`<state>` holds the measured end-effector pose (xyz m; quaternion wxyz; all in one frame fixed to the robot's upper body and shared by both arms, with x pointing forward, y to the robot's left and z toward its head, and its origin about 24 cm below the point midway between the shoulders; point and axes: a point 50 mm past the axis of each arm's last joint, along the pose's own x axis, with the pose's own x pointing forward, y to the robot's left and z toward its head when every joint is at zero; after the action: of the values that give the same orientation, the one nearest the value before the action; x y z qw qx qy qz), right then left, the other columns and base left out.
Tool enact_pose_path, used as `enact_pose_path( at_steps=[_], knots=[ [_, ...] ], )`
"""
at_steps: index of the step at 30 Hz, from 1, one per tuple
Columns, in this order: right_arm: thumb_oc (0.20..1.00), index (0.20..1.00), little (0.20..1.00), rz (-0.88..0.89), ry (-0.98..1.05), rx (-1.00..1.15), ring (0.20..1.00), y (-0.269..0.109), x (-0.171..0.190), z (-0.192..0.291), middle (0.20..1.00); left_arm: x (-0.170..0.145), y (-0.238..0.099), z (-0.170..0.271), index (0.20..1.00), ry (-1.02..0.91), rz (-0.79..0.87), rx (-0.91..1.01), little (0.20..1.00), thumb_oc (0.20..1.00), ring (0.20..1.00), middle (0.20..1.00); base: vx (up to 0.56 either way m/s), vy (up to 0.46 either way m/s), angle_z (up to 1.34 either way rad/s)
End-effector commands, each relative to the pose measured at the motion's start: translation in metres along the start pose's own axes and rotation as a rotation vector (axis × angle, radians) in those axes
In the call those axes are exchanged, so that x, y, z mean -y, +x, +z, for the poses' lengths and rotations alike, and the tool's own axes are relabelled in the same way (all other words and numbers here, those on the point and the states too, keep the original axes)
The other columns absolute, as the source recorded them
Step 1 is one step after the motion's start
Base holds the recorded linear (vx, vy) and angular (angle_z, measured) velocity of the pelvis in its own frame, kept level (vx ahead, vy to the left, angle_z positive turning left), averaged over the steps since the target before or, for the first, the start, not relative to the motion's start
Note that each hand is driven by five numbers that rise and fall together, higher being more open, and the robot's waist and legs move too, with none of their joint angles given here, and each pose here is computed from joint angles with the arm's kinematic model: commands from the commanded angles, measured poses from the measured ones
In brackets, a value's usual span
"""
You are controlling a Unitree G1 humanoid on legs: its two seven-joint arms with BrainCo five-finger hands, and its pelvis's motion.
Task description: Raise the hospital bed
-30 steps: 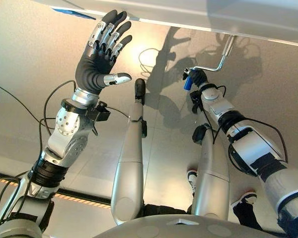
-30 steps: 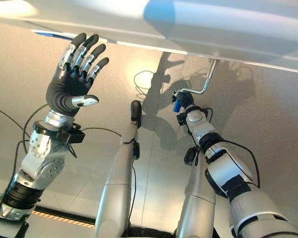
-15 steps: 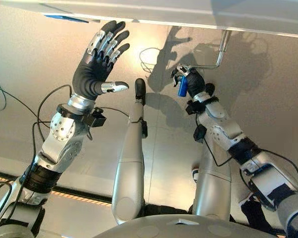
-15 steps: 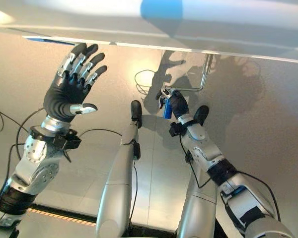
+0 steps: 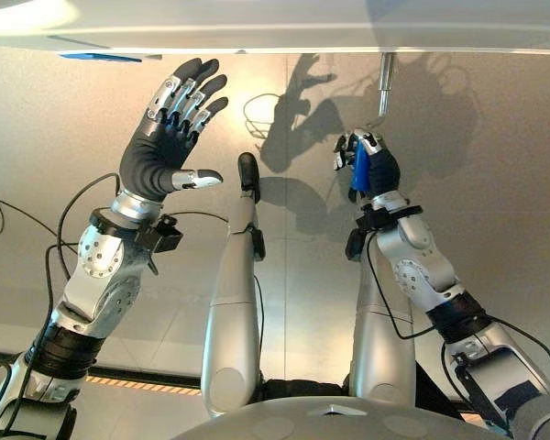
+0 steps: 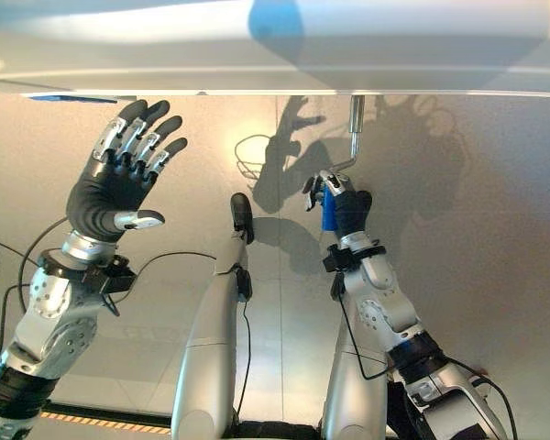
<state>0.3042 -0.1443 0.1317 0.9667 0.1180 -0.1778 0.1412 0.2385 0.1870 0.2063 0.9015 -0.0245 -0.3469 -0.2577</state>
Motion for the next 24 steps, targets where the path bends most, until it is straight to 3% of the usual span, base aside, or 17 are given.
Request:
enact_pose_path(
  at_steps=[1,2,3,7,13,17,19,24],
  knots=[
    [0.2,0.2,0.2,-0.623,-0.052,0.665,0.2,-0.006,0.123,0.137,0.2,0.01,-0.001,0.022,1.0,-0.05,-0.044,0.123,1.0,1.0,1.0,1.0,0.01,-0.025,0.05],
    [0.2,0.2,0.2,-0.622,-0.053,0.666,0.2,-0.005,0.123,0.137,0.2,0.01,-0.001,0.022,1.0,-0.051,-0.044,0.124,1.0,1.0,1.0,1.0,0.01,-0.051,0.07],
    [0.2,0.2,0.2,-0.76,-0.119,0.573,0.2,-0.009,0.151,0.13,0.2,0.011,0.001,0.021,1.0,-0.057,-0.056,0.118,1.0,1.0,1.0,1.0,0.0,-0.027,0.05],
    [0.2,0.2,0.2,-0.933,-0.215,0.368,0.2,-0.018,0.197,0.121,0.2,0.015,0.005,0.02,1.0,-0.054,-0.098,0.102,1.0,1.0,1.0,1.0,0.0,-0.028,0.01],
    [0.2,0.2,0.2,-1.087,-0.396,0.014,0.2,-0.043,0.241,0.109,0.2,0.024,0.006,0.014,1.0,-0.049,-0.17,0.042,1.0,1.0,1.0,1.0,0.0,-0.005,0.02],
    [0.2,0.2,0.2,-1.104,-0.514,-0.243,0.2,-0.059,0.255,0.096,0.2,0.028,0.01,0.009,1.0,-0.053,-0.209,0.012,1.0,1.0,1.0,1.0,0.01,0.005,0.06],
    [0.2,0.2,0.2,-1.114,-0.508,-0.265,0.2,-0.061,0.255,0.092,0.2,0.029,0.009,0.008,1.0,-0.058,-0.215,0.007,1.0,1.0,1.0,1.0,0.01,-0.002,0.07],
    [0.2,0.2,0.2,-0.936,-0.663,-0.57,0.2,-0.059,0.245,0.052,0.2,0.033,0.018,0.006,1.0,-0.08,-0.254,0.017,1.0,1.0,1.0,1.0,0.0,0.0,0.01]
  ],
)
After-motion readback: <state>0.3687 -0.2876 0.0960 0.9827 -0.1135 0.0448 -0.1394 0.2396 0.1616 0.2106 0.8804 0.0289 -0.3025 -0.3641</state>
